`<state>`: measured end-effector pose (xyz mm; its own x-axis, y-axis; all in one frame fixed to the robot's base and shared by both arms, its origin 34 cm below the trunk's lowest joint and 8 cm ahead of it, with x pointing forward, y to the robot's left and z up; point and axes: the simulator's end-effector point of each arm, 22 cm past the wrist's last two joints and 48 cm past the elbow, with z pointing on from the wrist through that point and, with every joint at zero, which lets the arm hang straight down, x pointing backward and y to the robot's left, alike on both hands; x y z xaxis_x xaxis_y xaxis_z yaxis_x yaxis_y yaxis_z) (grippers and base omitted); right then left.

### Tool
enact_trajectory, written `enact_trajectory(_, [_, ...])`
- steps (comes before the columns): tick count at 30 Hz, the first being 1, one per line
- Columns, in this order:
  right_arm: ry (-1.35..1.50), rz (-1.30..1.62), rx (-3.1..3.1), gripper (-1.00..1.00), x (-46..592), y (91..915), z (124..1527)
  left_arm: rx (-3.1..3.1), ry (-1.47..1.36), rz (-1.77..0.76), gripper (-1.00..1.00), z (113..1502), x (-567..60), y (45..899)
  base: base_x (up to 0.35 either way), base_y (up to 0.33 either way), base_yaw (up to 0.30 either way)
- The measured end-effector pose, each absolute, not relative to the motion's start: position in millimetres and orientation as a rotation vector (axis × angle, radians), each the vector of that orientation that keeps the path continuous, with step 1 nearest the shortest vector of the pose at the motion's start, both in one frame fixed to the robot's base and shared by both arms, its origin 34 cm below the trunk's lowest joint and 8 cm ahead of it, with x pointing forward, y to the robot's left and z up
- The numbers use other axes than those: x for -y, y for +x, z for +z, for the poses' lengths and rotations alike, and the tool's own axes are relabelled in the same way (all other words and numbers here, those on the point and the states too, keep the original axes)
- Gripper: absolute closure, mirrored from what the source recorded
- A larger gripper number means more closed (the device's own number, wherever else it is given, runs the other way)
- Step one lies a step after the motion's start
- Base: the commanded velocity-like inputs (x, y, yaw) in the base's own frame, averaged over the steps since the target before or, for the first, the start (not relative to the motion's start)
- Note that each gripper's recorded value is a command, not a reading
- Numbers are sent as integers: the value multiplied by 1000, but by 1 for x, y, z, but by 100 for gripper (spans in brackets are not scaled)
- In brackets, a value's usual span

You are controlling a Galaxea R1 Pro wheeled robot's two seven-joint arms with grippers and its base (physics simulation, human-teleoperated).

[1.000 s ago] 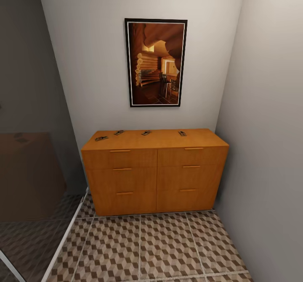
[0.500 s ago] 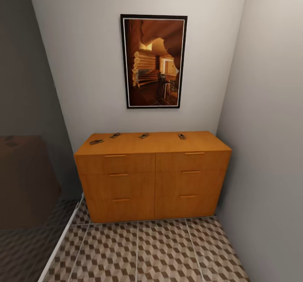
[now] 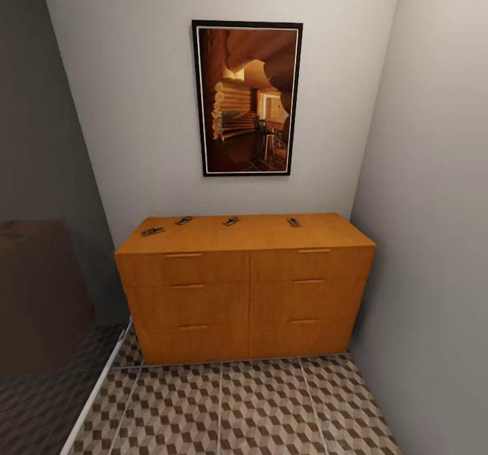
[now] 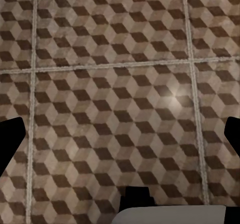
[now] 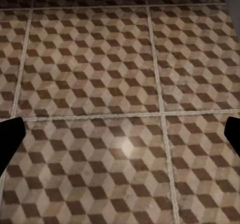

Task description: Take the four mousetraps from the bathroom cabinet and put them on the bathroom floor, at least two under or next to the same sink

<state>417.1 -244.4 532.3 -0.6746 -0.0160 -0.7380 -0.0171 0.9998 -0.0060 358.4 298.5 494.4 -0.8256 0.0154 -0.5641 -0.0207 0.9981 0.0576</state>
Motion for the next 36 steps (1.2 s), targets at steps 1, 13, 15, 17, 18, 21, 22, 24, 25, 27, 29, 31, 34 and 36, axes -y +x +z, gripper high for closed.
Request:
enact_trajectory(1, [-23,2,-2311,-100,244,417,532,-2541,-4,82,-100,494,-299,358,1,0,0])
enact_trajectory(13, [-23,2,-2309,-100,244,418,533,-2541,-4,82,-100,494,-299,358,0,0,0])
enact_trajectory(15, [-23,2,-2309,-100,244,418,533,-2541,-4,82,-100,494,-299,358,0,0,0])
enact_trajectory(17, [-23,2,-2309,-100,244,418,533,-2541,-4,82,-100,494,-299,358,0,0,0])
enact_trajectory(18, [-23,2,-2309,-100,244,418,533,-2541,-4,82,-100,494,-299,358,0,0,0])
enact_trajectory(21, [-23,2,-2309,-100,244,418,533,-2541,-4,82,-100,494,-299,358,0,0,0])
enact_trajectory(22, [-23,2,-2309,-100,244,418,533,-2541,-4,83,-100,494,-299,358,0,0,0])
enact_trajectory(24, [-23,2,-2308,-100,244,418,533,-2541,-4,83,-100,494,-299,358,0,0,0])
enact_trajectory(25, [-23,2,-2308,-100,244,418,533,-2541,-4,83,-100,494,-299,358,0,0,0])
enact_trajectory(27, [-23,2,-2308,-100,244,418,533,-2541,-4,82,-100,494,-299,358,0,0,0])
enact_trajectory(29, [-23,2,-2309,-100,244,418,533,-2541,-4,82,-100,494,-299,358,0,0,0])
enact_trajectory(31, [-23,2,-2309,-100,244,418,533,-2541,-4,82,-100,494,-299,358,0,0,0])
enact_trajectory(34, [-23,2,-2309,-100,244,418,533,-2540,-4,82,-100,494,-299,358,0,0,0])
enact_trajectory(36, [-23,2,-2309,-100,244,418,533,-2540,-4,82,-100,494,-299,358,0,0,0])
